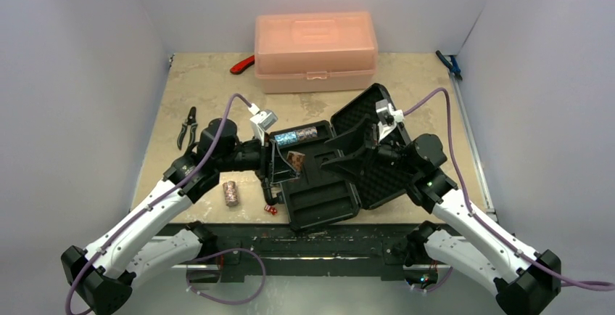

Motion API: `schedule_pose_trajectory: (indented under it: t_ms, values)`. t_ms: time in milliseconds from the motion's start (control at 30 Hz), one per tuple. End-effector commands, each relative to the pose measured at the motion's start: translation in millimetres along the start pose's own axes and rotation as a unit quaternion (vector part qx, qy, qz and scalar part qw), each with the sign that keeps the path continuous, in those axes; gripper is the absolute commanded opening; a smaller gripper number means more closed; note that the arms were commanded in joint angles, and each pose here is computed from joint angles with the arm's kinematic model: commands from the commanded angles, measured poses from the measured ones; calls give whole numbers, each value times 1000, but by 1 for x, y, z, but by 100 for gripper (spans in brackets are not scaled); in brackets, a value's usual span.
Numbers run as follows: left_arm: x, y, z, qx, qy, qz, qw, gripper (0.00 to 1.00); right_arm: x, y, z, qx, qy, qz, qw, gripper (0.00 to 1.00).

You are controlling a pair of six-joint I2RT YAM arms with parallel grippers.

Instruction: Pack up texas hold em set

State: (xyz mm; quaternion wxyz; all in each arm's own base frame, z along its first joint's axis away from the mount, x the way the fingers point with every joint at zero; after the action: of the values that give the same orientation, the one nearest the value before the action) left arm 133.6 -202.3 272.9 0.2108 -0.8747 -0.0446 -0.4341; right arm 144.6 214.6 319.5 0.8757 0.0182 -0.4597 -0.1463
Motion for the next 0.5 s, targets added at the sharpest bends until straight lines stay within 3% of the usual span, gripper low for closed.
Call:
schedule_pose_trajectory:
  t_ms: [0,467]
  values:
    - [39,-9,-32,-74,72,-70,992,0,13,3,12,24,2,-28,999,88]
    - [52,2,-25,-63,78,-81,992,0,15,33,-17,-66,89,-28,993,80]
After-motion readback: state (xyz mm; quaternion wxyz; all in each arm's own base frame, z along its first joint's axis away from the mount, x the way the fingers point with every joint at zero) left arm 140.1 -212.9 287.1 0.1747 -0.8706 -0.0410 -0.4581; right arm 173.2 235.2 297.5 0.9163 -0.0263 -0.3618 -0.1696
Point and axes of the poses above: each gripper's point midway between its finger pads, its own y axis out along the fingers, its own z axis along the line the jaws close on, x = y × z, the point moved 6 cm from there along -y, back along the fingers, and after that the axes turned 9 degrees about y, right-handed, at the moved point
